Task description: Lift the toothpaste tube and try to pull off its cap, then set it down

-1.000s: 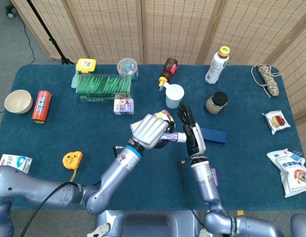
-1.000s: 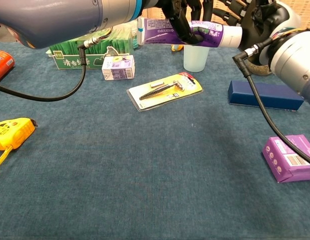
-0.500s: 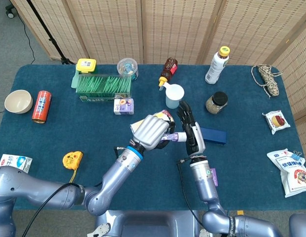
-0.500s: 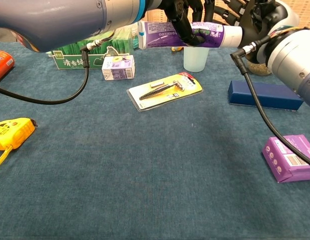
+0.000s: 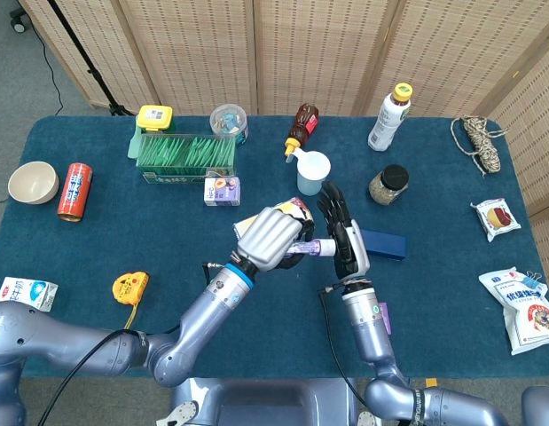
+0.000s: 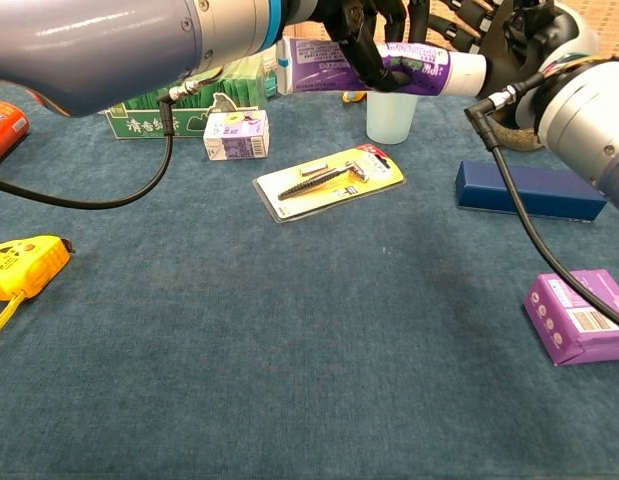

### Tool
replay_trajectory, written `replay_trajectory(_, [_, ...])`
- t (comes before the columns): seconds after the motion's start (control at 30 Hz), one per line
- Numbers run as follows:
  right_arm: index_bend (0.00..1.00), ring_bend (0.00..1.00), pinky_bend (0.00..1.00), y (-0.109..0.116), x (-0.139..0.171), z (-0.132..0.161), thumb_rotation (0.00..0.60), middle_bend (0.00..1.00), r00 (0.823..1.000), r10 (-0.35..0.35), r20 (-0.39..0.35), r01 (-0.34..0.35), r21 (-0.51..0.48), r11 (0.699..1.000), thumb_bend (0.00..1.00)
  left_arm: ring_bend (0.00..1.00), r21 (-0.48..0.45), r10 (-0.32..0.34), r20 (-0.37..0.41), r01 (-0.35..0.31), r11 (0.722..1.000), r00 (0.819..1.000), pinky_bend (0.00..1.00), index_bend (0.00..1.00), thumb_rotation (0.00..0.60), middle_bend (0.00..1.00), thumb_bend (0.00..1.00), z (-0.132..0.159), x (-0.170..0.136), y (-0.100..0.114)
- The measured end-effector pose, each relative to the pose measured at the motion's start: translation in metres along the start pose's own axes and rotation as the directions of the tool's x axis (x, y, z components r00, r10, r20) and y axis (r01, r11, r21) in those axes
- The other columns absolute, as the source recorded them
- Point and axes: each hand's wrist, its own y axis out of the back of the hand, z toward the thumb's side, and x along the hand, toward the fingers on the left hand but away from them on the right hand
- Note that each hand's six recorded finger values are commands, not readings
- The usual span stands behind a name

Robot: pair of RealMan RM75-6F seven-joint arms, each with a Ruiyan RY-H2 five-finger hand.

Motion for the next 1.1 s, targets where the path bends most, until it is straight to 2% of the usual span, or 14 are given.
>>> replay_trajectory(0.27, [0.00, 0.00, 0.00, 0.0043, -0.0014, -0.0014, 0.156, 0.00, 1.000, -0.011, 0.002, 0.011, 0.002, 1.000, 0.00, 0.60, 0.001, 0.007, 0.005, -0.007, 1.000, 1.000, 0.56, 0.74, 0.600, 0.65, 0.45, -0.0052, -0.0025, -0.0002])
replay_trajectory(1.1, [0.00, 0.00, 0.00, -0.0015, -0.0003, 0.0001, 0.155, 0.00, 1.000, 0.004, 0.002, -0.004, -0.023, 1.000, 0.00, 0.60, -0.005, 0.031, 0.020, -0.031, 1.000, 0.999, 0.56, 0.74, 0.600, 0.65, 0.45, -0.0014, -0.0007, -0.0019])
